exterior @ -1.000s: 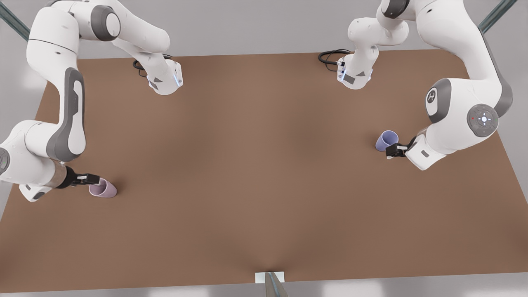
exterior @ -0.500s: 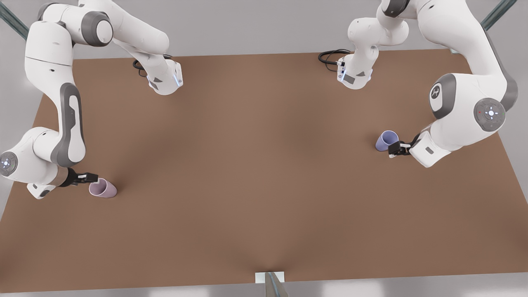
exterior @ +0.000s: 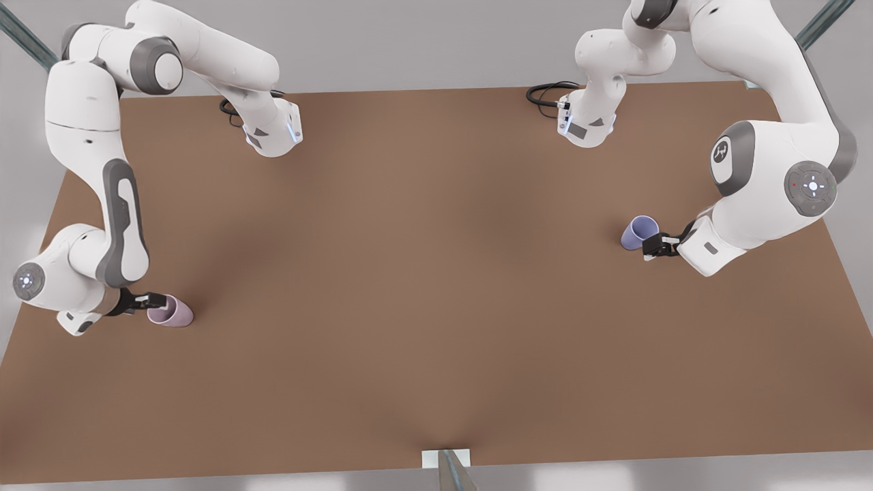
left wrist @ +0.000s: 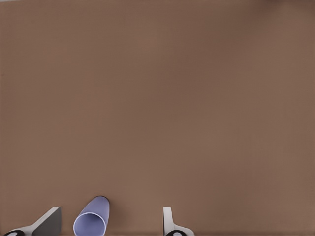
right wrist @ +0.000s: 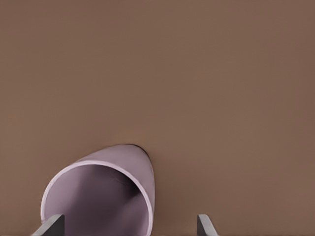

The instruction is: Stack the cups, with the pink cup at the bottom and the purple cup at the top

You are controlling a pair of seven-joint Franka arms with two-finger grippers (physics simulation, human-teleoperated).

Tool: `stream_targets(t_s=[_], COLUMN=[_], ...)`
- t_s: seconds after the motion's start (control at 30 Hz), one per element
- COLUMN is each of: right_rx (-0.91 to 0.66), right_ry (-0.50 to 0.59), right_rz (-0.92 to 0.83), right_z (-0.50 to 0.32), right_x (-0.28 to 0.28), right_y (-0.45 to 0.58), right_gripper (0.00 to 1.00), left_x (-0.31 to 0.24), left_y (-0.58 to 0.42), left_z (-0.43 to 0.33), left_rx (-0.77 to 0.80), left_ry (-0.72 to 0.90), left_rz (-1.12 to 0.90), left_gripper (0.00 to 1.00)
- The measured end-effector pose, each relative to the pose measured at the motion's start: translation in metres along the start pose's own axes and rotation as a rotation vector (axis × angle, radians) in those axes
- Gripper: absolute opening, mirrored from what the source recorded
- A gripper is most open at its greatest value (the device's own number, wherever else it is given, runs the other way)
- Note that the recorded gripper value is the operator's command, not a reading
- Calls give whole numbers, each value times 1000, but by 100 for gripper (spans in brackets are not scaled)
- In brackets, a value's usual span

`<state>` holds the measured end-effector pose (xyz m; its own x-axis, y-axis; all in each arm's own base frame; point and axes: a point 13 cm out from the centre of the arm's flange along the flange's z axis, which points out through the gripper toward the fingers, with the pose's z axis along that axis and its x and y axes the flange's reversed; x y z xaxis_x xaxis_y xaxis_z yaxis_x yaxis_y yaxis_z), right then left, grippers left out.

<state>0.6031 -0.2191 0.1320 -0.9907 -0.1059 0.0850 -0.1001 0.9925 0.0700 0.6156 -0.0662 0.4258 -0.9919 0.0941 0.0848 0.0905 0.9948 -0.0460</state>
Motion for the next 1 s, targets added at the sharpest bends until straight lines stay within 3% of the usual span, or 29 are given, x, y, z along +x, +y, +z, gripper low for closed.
stream_targets(t_s=[0.43, 0.5, 0.67, 0.77, 1.0], right_rx=[0, 0, -2, -3, -2], right_ry=[7, 8, 9, 7, -2], right_rz=[-25, -29, -37, -41, -47], right_z=[26, 29, 33, 32, 23], right_x=[2, 1, 0, -1, -3], right_y=[-8, -8, -6, -4, -2], right_gripper=[99, 72, 51, 24, 21], left_x=[25, 25, 25, 25, 24], left_y=[3, 3, 4, 4, 4], left_z=[-13, -12, -10, -10, -9], left_rx=[-8, -8, -8, -8, -8], left_ry=[1, 2, 6, 7, 8], left_rz=[-3, -4, -6, -7, -8], left_gripper=[100, 100, 100, 100, 100])
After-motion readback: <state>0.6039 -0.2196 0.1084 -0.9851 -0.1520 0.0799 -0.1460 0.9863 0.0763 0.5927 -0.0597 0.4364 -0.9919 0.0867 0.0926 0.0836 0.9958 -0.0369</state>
